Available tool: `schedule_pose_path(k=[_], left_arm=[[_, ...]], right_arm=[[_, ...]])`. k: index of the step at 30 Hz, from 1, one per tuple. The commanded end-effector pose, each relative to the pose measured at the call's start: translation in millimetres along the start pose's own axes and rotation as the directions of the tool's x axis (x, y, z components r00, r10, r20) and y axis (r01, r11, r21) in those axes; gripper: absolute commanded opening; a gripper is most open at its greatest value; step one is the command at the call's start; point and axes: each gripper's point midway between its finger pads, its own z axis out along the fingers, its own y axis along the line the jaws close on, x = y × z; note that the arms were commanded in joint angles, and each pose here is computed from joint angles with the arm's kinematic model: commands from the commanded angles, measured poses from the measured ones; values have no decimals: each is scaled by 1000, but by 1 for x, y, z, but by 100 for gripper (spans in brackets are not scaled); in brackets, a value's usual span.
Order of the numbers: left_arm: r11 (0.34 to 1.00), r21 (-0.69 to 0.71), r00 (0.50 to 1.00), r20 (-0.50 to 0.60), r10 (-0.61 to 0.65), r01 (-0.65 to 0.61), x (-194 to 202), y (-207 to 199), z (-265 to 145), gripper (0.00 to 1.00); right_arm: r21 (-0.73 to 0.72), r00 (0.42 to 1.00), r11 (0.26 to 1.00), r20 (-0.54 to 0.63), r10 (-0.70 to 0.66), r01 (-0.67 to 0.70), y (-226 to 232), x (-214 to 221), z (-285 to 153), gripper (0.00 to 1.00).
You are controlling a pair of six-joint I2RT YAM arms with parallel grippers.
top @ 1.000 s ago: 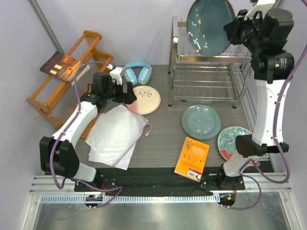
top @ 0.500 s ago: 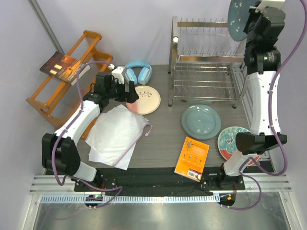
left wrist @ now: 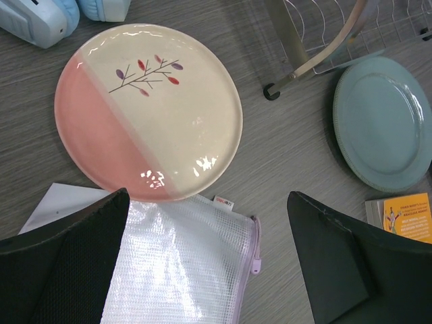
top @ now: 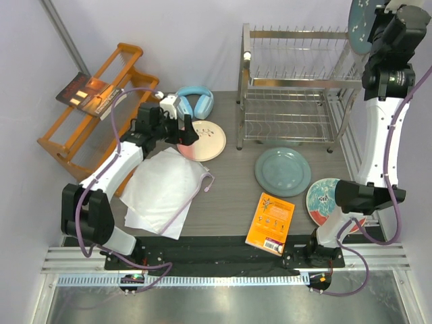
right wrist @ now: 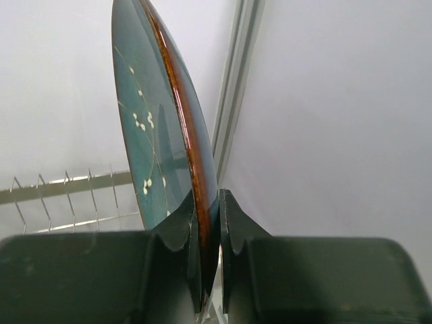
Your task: Load the plates into the dish rack
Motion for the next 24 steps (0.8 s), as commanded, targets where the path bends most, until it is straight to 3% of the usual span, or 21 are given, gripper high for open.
schedule_pose_path(k=[1,24], left_arm=[[1000,26,999,33,10,-11,-7,-3,8,100],[998,54,1000,-9,-20,20,1,-3,22,99]], right_arm=[[-70,973,997,230,30,-14,-1,-70,-13,1],[28,989,998,135,-63,60,-16,-30,3,1]])
